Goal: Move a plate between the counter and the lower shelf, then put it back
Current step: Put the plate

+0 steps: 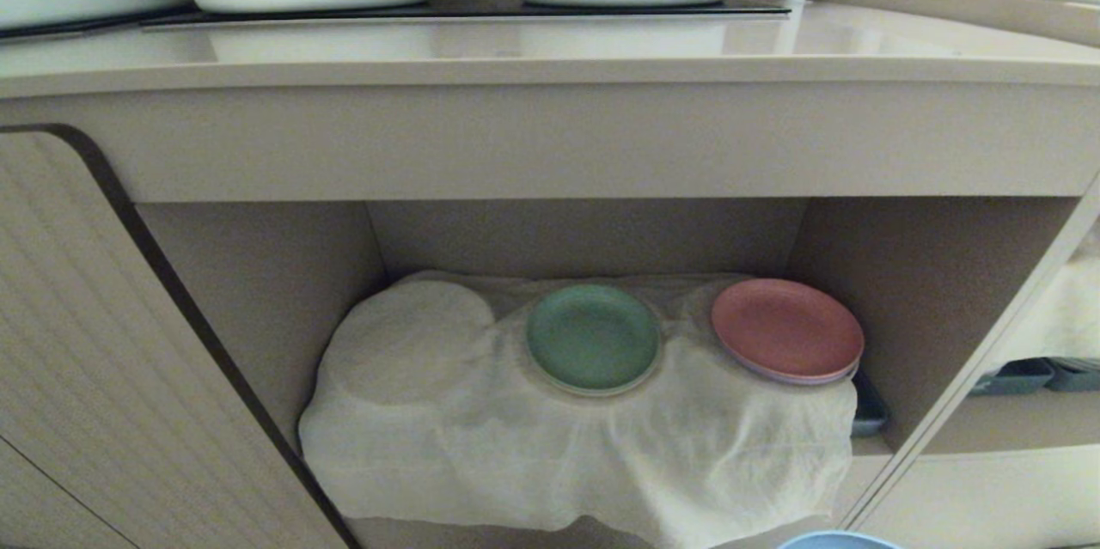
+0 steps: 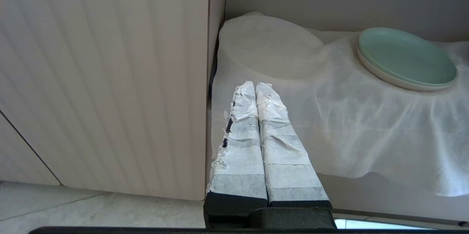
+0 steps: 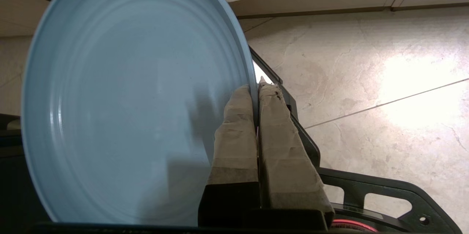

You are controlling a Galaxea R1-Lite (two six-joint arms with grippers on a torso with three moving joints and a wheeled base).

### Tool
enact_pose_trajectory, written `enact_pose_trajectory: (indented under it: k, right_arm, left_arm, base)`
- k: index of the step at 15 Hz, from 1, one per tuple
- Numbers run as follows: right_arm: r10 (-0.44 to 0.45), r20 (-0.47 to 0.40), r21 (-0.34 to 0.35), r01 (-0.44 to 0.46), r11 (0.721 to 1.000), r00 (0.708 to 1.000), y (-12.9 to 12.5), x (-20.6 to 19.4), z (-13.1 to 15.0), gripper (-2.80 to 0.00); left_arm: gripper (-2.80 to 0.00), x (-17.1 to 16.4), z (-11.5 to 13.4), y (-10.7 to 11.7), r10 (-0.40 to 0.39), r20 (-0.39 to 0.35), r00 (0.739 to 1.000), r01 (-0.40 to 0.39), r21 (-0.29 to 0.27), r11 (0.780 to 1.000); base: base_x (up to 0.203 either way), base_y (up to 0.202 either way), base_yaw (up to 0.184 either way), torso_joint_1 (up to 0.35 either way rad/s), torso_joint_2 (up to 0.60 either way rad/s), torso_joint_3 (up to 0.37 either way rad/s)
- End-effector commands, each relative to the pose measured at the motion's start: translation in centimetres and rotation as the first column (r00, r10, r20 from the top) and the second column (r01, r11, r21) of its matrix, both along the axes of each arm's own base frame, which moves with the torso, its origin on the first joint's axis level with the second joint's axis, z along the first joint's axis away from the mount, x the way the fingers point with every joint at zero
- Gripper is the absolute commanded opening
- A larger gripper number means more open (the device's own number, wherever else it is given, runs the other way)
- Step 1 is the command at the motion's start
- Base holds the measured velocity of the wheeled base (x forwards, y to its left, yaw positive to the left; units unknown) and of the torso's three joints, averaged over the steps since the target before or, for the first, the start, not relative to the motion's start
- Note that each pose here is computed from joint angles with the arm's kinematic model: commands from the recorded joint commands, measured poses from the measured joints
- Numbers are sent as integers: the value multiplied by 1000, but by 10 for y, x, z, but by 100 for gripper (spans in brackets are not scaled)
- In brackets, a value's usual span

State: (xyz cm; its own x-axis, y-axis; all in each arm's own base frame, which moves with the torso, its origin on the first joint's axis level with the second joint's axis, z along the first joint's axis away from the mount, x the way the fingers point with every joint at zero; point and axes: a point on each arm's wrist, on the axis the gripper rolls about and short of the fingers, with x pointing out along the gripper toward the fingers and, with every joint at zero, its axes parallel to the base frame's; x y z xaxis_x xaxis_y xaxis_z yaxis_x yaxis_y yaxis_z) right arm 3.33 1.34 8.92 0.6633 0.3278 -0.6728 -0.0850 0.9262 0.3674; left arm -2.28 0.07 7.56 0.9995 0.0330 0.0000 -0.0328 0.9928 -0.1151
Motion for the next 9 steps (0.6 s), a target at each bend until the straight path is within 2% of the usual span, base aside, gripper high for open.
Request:
enact_pose_trajectory:
  k: [1, 9]
  right_arm:
    - [-1, -2, 2, 1, 1000, 1000, 0, 0, 0, -280]
    - [4, -3, 13, -4, 1000, 1000, 0, 0, 1, -280]
  left_arm:
    - [-280, 0, 0, 0, 1, 1, 1000, -1, -1, 1000]
    - [-280, 0, 0, 0, 1, 1, 1000, -1, -1, 1000]
  base:
    - [0, 0, 0, 0, 0, 0]
    - [0, 0, 0, 0, 0, 0]
